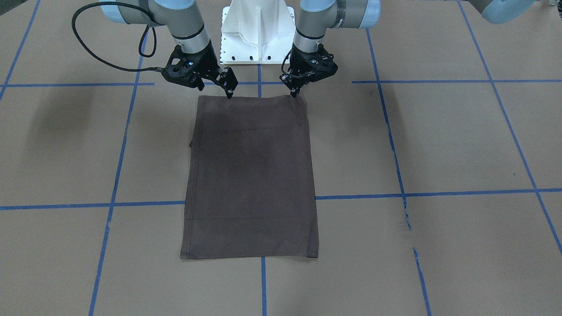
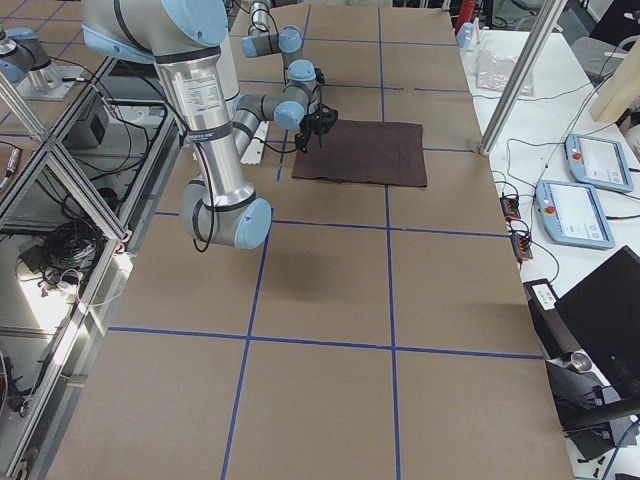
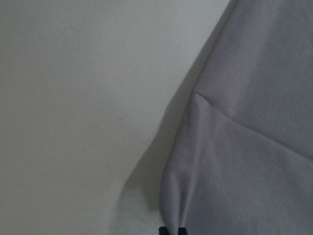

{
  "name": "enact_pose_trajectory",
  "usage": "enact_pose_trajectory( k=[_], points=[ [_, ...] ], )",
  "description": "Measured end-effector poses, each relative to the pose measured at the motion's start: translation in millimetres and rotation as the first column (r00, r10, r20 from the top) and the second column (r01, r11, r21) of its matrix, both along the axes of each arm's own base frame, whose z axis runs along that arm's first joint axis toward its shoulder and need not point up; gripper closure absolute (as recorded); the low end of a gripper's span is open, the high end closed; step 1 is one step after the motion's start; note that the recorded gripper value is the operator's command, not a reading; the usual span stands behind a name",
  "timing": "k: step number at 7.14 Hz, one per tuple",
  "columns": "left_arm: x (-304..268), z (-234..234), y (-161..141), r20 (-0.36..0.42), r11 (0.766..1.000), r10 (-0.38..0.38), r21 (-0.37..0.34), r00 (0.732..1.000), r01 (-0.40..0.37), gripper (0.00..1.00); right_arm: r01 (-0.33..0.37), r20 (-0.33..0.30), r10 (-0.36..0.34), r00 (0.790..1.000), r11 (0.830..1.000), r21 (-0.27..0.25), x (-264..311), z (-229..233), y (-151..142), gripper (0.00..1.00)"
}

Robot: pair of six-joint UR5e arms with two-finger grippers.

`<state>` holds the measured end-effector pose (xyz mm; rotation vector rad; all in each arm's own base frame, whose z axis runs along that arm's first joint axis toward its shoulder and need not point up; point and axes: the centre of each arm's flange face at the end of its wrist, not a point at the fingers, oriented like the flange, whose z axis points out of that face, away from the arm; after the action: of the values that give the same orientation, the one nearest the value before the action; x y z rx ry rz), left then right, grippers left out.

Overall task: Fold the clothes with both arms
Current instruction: 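Lower the right gripper to the near corner nearest it and grasp with both grippers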

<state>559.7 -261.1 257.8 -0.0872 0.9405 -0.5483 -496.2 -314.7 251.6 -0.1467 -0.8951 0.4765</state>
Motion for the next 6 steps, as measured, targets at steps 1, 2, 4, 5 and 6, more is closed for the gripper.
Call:
enact_pose_trajectory(
  k=[1,2,4,5,6],
  points=[
    [0,0,0,0.0,1.0,0.001,0.0,1.0,-0.001,1.0,-0.023,-0.029,0.022,0.999,0.999,-0.026,-11,15,1,0.0],
    [0,0,0,0.0,1.0,0.001,0.0,1.0,-0.001,1.0,-0.037,-0.054,0.035,0.998,0.998,-0.05,-21,26,3,0.0],
    [0,0,0,0.0,1.0,-0.001,0.0,1.0,0.001,1.0,-0.038,-0.087,0.032,0.996,0.997,-0.071,-32,40,11,0.0],
    [0,-1,0,0.0,1.0,0.0,0.001,1.0,0.0,1.0,-0.035,-0.1,0.027,0.995,0.997,-0.076,-36,46,13,0.0],
    [0,-1,0,0.0,1.0,0.0,0.001,1.0,0.0,1.0,-0.033,-0.112,0.024,0.993,0.996,-0.08,-40,51,14,0.0]
  ],
)
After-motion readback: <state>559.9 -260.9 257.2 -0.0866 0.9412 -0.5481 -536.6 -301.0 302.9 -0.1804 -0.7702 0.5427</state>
